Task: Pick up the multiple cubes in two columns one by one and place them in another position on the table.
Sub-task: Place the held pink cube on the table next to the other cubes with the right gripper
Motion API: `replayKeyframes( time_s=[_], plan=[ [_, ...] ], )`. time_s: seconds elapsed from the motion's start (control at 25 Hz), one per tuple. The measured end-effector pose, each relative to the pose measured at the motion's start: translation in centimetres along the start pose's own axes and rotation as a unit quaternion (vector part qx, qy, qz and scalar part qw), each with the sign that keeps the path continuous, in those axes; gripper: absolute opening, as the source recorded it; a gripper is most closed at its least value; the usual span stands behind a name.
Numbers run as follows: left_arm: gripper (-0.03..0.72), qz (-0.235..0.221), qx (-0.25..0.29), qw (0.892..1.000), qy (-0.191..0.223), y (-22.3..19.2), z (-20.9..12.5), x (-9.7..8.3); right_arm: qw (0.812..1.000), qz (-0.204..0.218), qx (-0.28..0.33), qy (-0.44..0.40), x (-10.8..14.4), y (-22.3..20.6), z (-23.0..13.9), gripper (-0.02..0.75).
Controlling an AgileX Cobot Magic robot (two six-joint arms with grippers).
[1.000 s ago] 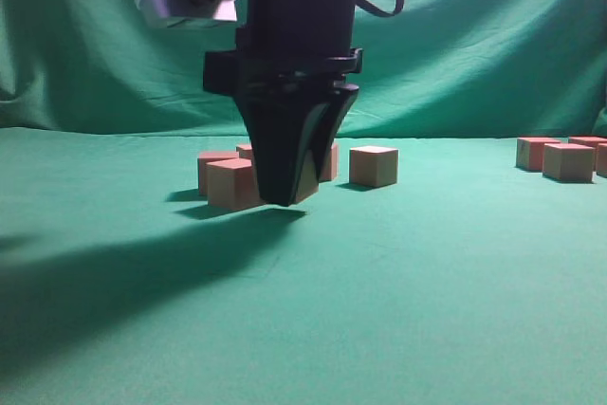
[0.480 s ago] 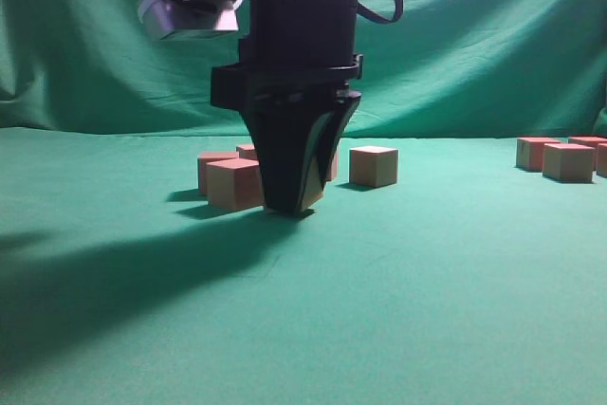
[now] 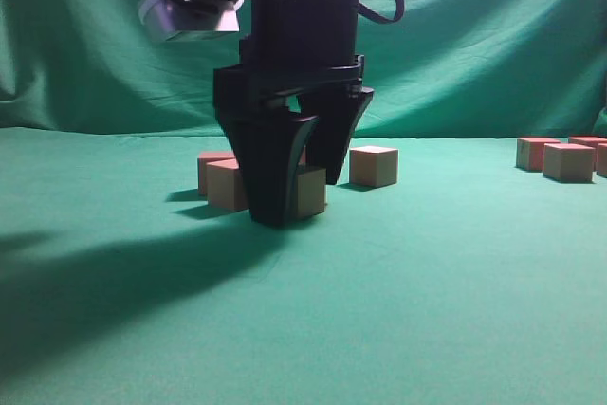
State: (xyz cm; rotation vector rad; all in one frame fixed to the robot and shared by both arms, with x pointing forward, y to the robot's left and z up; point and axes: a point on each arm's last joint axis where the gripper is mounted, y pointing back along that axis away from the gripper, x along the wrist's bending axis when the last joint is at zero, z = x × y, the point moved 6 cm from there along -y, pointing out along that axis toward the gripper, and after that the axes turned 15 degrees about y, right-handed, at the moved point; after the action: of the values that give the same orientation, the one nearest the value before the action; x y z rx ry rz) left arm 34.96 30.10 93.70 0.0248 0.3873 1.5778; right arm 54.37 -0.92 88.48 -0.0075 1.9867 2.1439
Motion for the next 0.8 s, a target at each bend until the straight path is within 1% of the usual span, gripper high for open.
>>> replayKeyframes(
  time_s=[0.08,0.28,0.32,0.36,0.6,0.72,0.8],
  plan=[
    [0.000,0.000,0.000,1.000,0.000,0.0,0.0,0.0,1.000,-0.001,0.000,0.001,0.0,0.0,0.0,0.605],
    [0.000,0.000,0.000,1.000,0.000,0.0,0.0,0.0,1.000,0.002,0.004,0.000,0.1,0.3,-0.2,0.597],
    [0.000,0.000,0.000,1.000,0.000,0.0,0.0,0.0,1.000,0.000,0.002,0.000,0.0,0.7,-0.2,0.619],
    [0.000,0.000,0.000,1.000,0.000,0.0,0.0,0.0,1.000,-0.005,-0.001,0.001,-0.1,1.4,-0.2,0.619],
    [0.000,0.000,0.000,1.000,0.000,0.0,0.0,0.0,0.998,-0.049,-0.047,-0.013,-0.7,7.7,-0.5,0.619],
    [0.000,0.000,0.000,1.000,0.000,0.0,0.0,0.0,0.995,-0.069,-0.063,-0.042,-0.6,11.6,-1.6,0.619],
    [0.000,0.000,0.000,1.000,0.000,0.0,0.0,0.0,0.990,-0.092,-0.069,-0.079,-0.7,14.3,-2.8,0.619]
  ],
)
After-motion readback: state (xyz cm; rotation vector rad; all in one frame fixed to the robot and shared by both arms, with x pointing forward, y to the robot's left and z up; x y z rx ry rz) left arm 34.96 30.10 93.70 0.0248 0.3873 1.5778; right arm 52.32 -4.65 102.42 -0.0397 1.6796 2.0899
